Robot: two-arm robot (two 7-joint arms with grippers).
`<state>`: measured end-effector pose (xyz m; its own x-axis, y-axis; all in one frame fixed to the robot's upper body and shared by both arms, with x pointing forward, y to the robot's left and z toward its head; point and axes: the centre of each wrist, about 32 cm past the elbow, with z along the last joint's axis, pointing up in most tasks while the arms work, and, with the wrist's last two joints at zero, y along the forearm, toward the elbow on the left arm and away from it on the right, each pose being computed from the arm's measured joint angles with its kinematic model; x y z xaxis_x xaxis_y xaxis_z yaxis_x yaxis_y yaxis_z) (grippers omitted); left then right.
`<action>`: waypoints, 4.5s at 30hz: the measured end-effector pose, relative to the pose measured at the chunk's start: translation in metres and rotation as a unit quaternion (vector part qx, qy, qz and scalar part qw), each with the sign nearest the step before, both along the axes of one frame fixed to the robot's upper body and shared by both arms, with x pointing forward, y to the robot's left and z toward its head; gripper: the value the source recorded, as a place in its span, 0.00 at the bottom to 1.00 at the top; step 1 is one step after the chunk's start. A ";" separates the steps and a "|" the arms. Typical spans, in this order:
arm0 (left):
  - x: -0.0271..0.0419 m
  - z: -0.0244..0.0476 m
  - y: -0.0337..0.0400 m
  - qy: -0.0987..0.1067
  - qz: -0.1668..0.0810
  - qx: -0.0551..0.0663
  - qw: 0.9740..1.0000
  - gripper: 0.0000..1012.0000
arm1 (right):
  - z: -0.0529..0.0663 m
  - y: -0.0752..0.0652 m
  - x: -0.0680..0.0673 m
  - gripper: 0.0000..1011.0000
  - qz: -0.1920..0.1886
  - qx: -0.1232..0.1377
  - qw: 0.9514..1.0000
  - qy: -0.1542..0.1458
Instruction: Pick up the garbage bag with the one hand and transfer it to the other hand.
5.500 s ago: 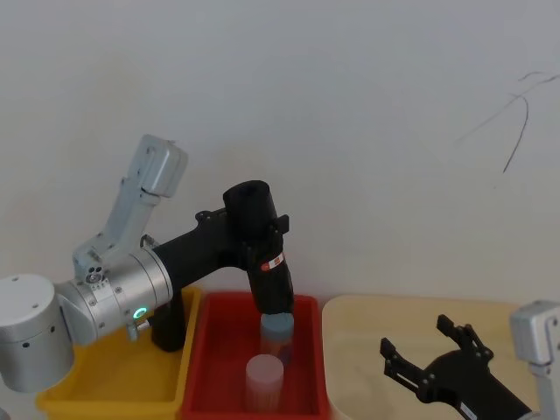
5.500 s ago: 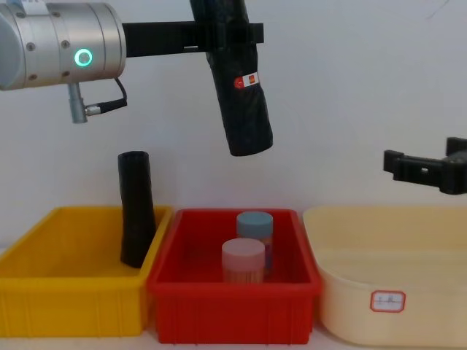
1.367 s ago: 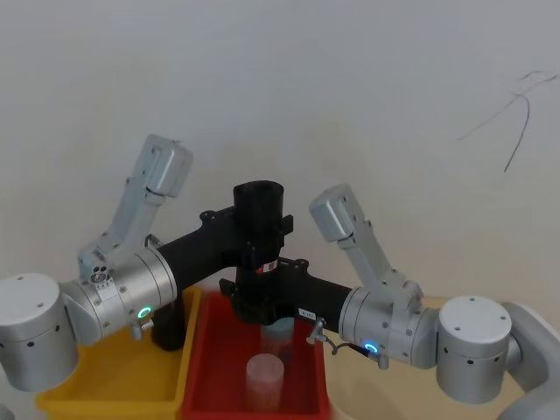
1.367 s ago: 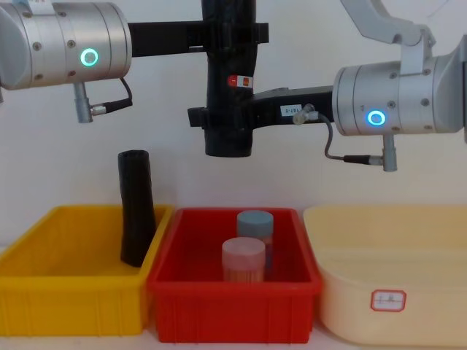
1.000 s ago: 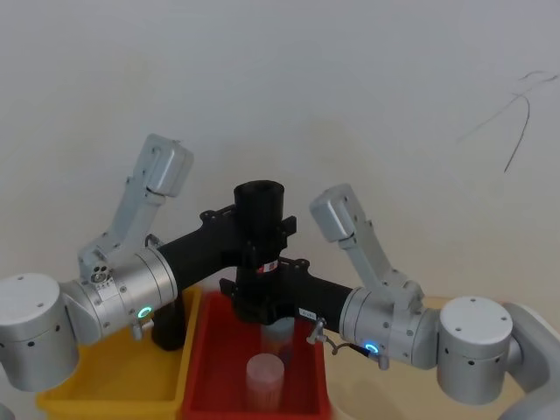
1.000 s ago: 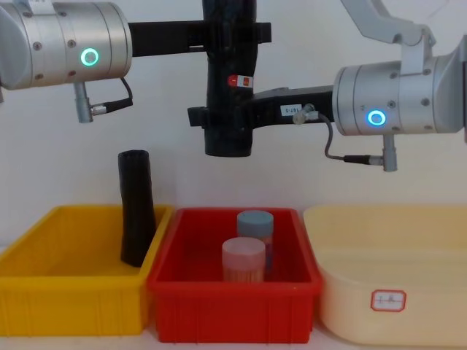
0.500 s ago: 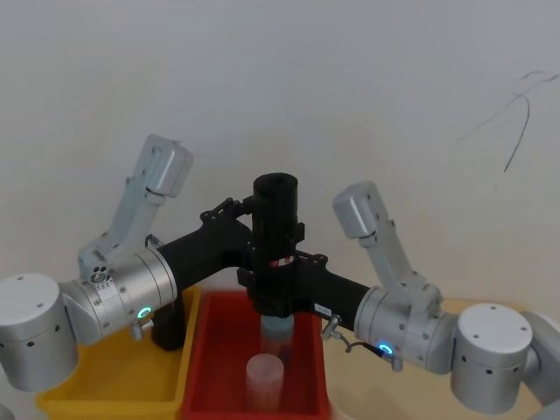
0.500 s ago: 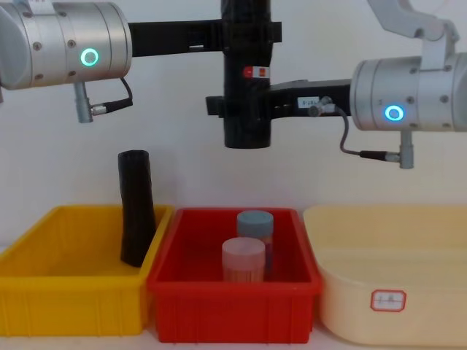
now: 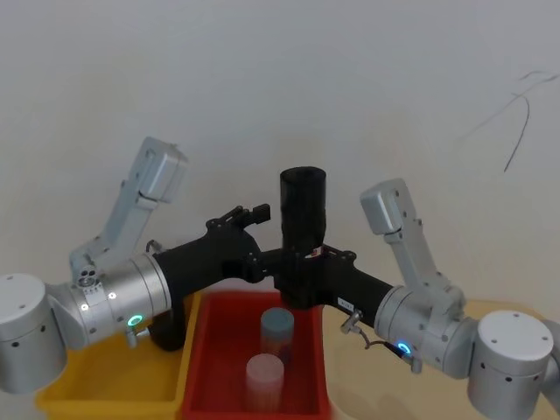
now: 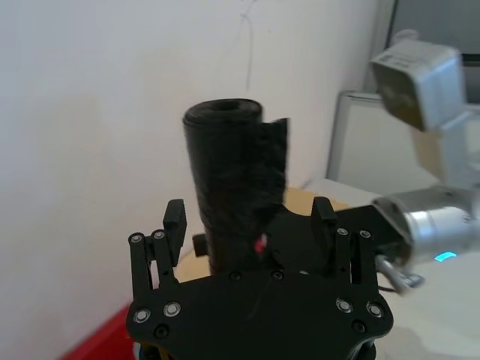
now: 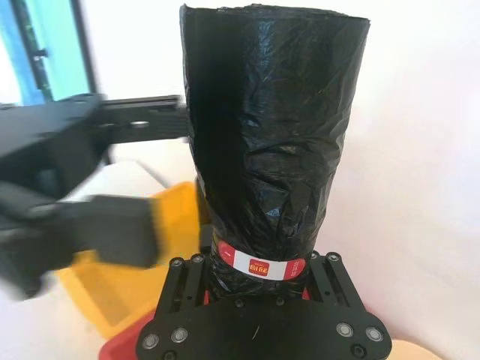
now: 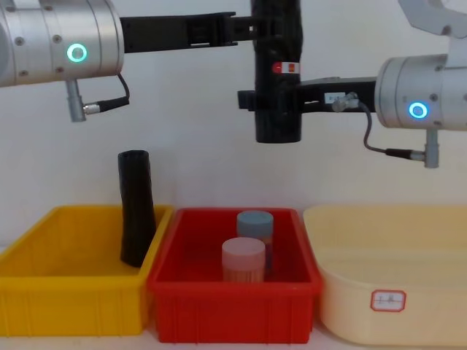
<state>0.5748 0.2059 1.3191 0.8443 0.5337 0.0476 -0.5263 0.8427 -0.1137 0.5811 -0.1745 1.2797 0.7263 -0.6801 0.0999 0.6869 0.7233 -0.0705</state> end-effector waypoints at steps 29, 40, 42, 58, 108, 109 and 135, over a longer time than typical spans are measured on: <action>-0.0173 0.0038 0.0349 -0.029 0.047 -0.019 0.998 0.99 | -0.023 -0.047 -0.043 0.55 -0.123 -0.015 0.991 0.045; -0.0252 0.0011 0.0431 -0.029 0.121 -0.004 0.992 0.99 | -0.039 -0.064 -0.064 0.55 -0.165 -0.030 0.982 0.083; -0.0267 0.0002 0.0446 -0.026 0.138 0.001 0.990 0.99 | -0.042 -0.066 -0.066 0.55 -0.172 -0.033 0.980 0.091; -0.0332 -0.0100 0.0511 0.011 0.259 0.045 0.965 0.99 | -0.054 -0.081 -0.057 0.55 -0.205 -0.053 0.969 0.127; -0.0323 -0.0308 0.0553 0.073 0.395 0.105 0.910 0.99 | -0.032 -0.050 -0.035 0.99 -0.114 -0.079 0.985 0.105; -0.0323 -0.0308 0.0553 0.073 0.395 0.106 0.910 0.99 | -0.031 -0.047 -0.034 0.99 -0.109 -0.080 0.985 0.105; -0.0323 -0.0312 0.0553 0.074 0.397 0.107 0.909 0.99 | -0.027 0.004 0.009 0.99 -0.037 -0.169 0.974 0.143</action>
<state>0.5425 0.2611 1.2879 0.2037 0.9692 0.1387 -0.9740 0.1862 0.1294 0.5900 -0.1702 1.2528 0.7077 -0.6947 0.1285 0.6536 0.5746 -0.4927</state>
